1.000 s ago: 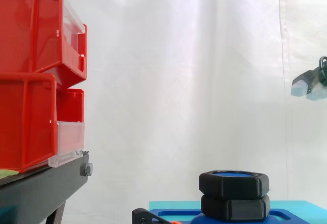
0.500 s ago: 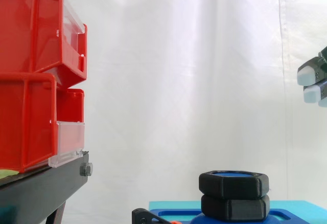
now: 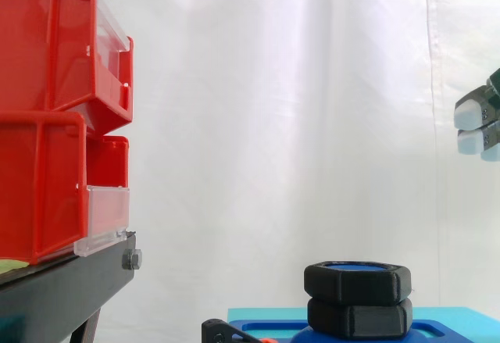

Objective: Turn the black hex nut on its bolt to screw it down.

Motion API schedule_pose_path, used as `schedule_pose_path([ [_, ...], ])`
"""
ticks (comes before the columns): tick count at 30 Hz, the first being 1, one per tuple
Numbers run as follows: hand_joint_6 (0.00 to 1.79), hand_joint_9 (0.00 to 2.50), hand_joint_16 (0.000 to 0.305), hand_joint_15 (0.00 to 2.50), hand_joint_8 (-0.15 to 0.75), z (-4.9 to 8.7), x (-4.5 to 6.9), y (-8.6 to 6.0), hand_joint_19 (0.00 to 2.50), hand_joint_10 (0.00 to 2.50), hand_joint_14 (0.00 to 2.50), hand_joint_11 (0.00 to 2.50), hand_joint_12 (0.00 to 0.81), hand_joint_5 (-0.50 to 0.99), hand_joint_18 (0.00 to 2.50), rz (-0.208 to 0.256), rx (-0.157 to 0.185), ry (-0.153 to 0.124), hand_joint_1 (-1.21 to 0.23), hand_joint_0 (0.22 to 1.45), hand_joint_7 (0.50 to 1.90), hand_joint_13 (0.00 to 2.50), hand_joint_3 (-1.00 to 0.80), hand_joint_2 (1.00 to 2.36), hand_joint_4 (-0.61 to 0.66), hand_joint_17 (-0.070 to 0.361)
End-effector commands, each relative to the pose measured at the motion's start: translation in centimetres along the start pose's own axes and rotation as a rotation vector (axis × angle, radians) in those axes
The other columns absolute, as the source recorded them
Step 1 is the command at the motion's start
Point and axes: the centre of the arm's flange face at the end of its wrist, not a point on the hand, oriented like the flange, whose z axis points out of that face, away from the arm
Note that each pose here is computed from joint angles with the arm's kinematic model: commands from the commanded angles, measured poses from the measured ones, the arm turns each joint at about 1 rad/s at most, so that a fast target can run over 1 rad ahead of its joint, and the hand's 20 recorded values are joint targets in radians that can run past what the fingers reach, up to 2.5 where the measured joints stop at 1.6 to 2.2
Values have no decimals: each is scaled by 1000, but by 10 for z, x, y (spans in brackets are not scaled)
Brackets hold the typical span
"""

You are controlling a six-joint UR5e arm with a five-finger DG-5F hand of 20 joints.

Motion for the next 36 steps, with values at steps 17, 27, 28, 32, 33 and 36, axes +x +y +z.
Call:
schedule_pose_path([
  [17, 502, 0, 68, 0, 162, 0, 0, 0, 130, 0, 0, 0, 416, -300, 128, 0, 0, 0, -217, 446, 696, 208, -500, 1000, -1, 153],
  [27, 502, 0, 69, 0, 170, 0, 0, 0, 81, 0, 0, 0, 415, -300, 128, 0, -1, 1, -263, 446, 704, 190, -500, 1000, 4, 156],
  [28, 502, 0, 69, 0, 173, 0, 0, 0, 93, 0, 0, 0, 415, -300, 122, 0, -1, 1, -269, 447, 701, 189, -500, 1000, 2, 155],
  [32, 502, 0, 68, 0, 171, 0, 0, 0, 98, 0, 0, 0, 411, -300, 141, 0, -1, 1, -278, 450, 701, 158, -500, 1000, 0, 152],
  [33, 502, 0, 68, 0, 170, 0, 0, 0, 82, 0, 0, 0, 412, -300, 133, 0, -1, 1, -280, 451, 701, 151, -500, 1000, 0, 152],
  [36, 502, 0, 68, 0, 185, 0, 0, 0, 85, 0, 0, 0, 416, -300, 209, 0, 0, 0, -313, 452, 680, 197, -500, 1000, 9, 153],
])
